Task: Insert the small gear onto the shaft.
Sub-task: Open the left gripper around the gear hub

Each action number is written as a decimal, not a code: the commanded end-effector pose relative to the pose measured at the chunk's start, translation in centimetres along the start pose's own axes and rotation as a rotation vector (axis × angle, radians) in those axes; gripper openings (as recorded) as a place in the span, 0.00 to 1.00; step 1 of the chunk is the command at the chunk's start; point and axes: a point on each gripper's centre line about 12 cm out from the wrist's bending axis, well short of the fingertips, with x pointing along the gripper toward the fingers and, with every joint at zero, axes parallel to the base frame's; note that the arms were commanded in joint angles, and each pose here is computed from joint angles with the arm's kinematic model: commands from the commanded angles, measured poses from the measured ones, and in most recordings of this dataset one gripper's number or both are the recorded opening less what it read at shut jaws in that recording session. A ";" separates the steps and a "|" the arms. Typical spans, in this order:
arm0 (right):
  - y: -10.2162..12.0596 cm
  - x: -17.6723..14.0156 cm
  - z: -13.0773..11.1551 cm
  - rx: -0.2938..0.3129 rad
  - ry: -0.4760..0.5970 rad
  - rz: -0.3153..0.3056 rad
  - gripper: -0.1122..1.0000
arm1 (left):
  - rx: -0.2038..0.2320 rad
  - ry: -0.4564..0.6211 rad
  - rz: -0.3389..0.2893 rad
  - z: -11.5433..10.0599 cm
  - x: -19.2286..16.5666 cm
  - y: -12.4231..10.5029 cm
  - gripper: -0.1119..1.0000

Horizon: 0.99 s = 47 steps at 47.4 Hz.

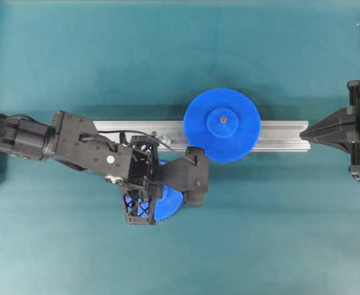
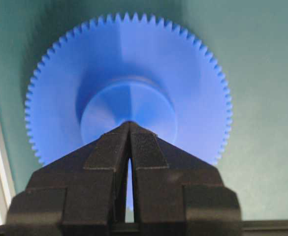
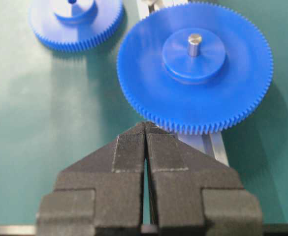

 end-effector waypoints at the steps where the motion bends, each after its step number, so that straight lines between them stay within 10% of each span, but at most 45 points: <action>1: 0.0 0.0 0.5 0.012 -0.014 -0.001 0.11 | 0.007 -0.081 -0.007 0.8 -1.9 -0.3 0.10; 11: 0.0 0.0 0.5 0.015 -0.016 0.000 0.11 | -0.003 -0.125 -0.012 0.6 -2.1 -0.3 0.23; 26: 0.0 -0.1 0.7 0.015 -0.020 0.000 0.11 | -0.001 -0.113 -0.011 0.4 -1.7 -0.3 0.92; 47: 0.0 -0.1 0.6 0.017 -0.022 -0.002 0.11 | -0.004 -0.090 -0.009 -0.1 -1.4 -0.2 0.93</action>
